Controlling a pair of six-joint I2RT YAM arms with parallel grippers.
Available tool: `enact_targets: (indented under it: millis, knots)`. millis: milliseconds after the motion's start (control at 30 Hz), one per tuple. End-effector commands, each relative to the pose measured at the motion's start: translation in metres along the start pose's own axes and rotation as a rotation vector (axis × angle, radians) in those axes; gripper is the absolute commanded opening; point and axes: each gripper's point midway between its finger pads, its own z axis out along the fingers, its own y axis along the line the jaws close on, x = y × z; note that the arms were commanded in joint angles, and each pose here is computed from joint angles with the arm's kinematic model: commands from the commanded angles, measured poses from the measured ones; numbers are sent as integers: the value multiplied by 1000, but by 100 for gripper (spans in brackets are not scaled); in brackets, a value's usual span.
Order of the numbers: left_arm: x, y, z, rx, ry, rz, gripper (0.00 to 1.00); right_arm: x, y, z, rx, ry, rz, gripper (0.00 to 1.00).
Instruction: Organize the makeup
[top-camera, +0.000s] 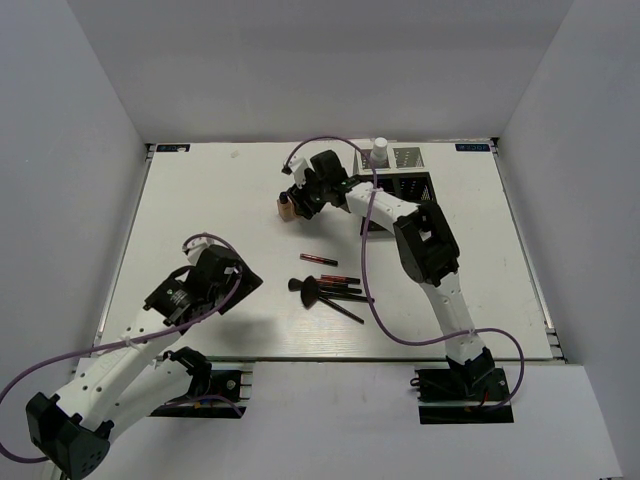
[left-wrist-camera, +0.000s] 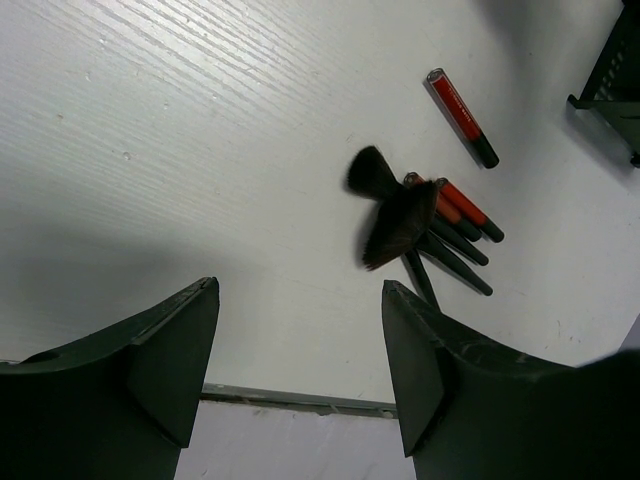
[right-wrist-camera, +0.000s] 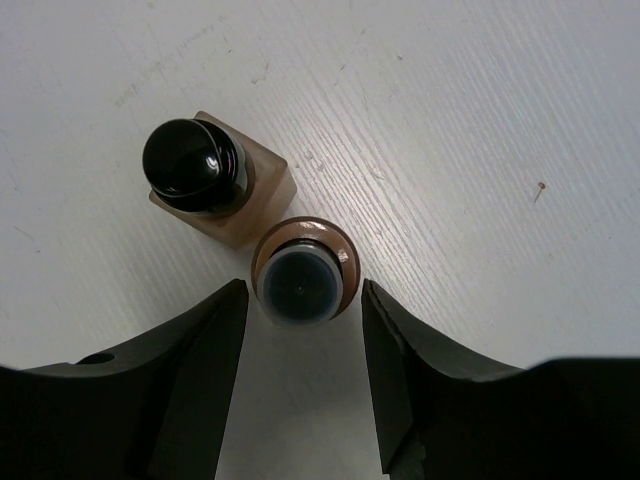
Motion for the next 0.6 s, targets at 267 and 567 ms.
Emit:
enact_targets:
  millis: [267,567]
  knots:
    - [-9,-9,-7,13,-22,-12,76,-28,-4,9,-54,-129,-66,48]
    - [-10,-12,-5,8,-18,-7,76,-33,-5,10,-65,-162,-74,40]
